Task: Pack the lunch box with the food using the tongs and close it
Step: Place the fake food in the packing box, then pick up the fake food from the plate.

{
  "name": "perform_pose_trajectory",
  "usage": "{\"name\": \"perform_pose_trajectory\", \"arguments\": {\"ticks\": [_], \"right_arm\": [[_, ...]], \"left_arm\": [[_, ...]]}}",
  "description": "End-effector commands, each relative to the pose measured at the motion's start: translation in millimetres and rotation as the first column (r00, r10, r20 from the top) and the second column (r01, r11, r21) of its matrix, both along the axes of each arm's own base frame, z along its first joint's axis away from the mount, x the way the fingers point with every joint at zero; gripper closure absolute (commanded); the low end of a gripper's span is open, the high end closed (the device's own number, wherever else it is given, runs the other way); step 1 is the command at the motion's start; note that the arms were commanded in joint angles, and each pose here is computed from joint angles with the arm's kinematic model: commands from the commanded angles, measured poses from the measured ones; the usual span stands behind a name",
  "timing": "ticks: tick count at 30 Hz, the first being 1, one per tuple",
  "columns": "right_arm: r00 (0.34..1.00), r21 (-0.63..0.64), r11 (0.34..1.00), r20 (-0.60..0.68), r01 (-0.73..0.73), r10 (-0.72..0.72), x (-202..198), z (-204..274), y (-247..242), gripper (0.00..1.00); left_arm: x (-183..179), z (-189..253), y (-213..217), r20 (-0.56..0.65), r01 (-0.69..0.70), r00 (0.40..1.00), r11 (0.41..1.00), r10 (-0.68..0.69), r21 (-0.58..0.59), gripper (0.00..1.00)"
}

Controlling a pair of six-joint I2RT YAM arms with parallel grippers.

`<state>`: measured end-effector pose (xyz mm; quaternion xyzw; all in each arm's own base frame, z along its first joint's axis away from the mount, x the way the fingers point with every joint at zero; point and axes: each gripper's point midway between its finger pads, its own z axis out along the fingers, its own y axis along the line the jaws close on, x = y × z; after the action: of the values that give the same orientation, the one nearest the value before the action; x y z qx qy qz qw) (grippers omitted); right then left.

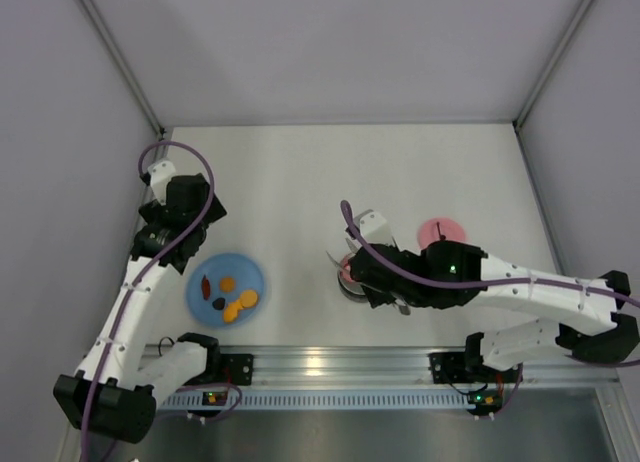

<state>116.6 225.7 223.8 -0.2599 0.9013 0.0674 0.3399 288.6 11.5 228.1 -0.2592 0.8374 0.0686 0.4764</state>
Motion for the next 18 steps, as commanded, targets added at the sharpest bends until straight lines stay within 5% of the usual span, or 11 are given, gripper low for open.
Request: {"name": "perform_pose_trajectory", "arguments": {"ticks": [1,12,18], "right_arm": [[0.996,0.055,0.995,0.034,-0.087,0.085,6,30,30,0.54],[0.962,0.136,0.953,0.043,-0.271,0.268,23,27,153,0.54],[0.936,0.150,0.925,0.018,-0.350,0.351,33,19,199,0.55]], "left_arm": [[-7,10,21,0.027,-0.169,0.985,0.986,0.169,0.002,0.01],[-1,1,49,-0.012,-0.281,0.960,0.959,0.281,-0.039,0.01],[11,-38,62,-0.139,-0.308,0.949,0.922,0.282,-0.235,0.01]]}}
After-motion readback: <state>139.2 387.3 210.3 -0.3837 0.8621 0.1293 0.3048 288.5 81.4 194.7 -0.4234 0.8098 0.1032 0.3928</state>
